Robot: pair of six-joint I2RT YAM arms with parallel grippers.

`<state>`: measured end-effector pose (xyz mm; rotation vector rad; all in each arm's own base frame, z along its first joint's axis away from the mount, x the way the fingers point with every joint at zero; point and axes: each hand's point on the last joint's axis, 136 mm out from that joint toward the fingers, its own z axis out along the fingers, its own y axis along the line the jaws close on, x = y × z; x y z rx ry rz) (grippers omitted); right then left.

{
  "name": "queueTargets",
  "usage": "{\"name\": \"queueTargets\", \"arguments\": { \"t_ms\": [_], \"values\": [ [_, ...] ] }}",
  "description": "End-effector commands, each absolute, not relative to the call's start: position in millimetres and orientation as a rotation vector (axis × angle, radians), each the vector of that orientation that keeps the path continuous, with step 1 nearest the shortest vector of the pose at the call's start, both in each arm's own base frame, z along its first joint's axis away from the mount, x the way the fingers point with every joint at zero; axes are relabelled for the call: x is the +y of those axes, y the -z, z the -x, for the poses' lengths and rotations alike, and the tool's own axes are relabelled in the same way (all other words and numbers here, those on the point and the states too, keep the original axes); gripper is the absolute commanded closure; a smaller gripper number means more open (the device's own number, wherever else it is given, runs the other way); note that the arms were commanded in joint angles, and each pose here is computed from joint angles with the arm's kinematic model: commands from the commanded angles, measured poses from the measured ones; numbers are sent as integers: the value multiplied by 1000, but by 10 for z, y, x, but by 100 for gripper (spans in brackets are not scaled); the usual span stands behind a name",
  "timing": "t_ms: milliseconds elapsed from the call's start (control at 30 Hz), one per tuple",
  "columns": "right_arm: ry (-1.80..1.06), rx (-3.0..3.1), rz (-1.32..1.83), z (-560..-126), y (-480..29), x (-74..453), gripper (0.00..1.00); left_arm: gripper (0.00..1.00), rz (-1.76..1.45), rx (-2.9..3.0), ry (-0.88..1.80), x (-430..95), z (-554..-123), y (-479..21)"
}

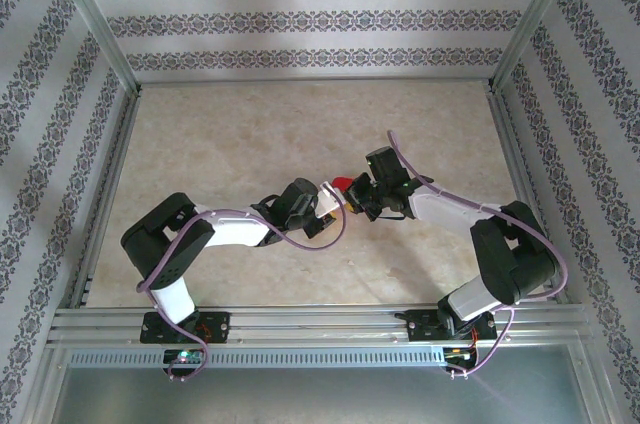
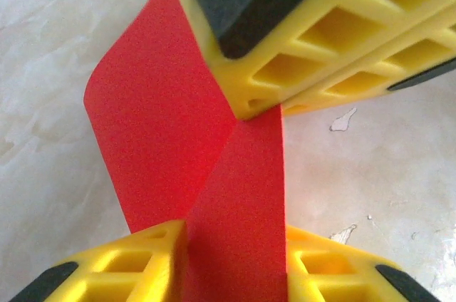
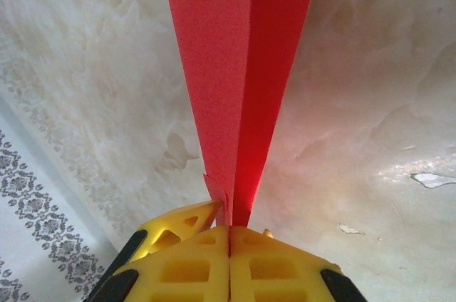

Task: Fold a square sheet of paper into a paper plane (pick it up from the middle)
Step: Fold the wing for the fifth time at the center of the table.

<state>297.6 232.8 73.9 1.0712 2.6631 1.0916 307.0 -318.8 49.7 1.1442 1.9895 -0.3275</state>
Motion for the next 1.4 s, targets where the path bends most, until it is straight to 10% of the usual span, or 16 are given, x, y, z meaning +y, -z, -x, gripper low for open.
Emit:
{"name": "queueTargets", "arguments": {
  "t_ms": [0, 867, 1367],
  "values": [
    [-1104, 2675, -1094, -3008, -753, 2340, 92, 70, -1116, 1954, 338, -3296, -3128, -587],
    [-1121, 2712, -1086, -3000, -648, 2425, 96, 77, -1075, 2028, 380, -3269, -3068, -469],
    [-1073, 2593, -984, -3215, -854, 2077, 40, 89, -884, 2112, 474, -3216, -3039, -410]
  ]
}}
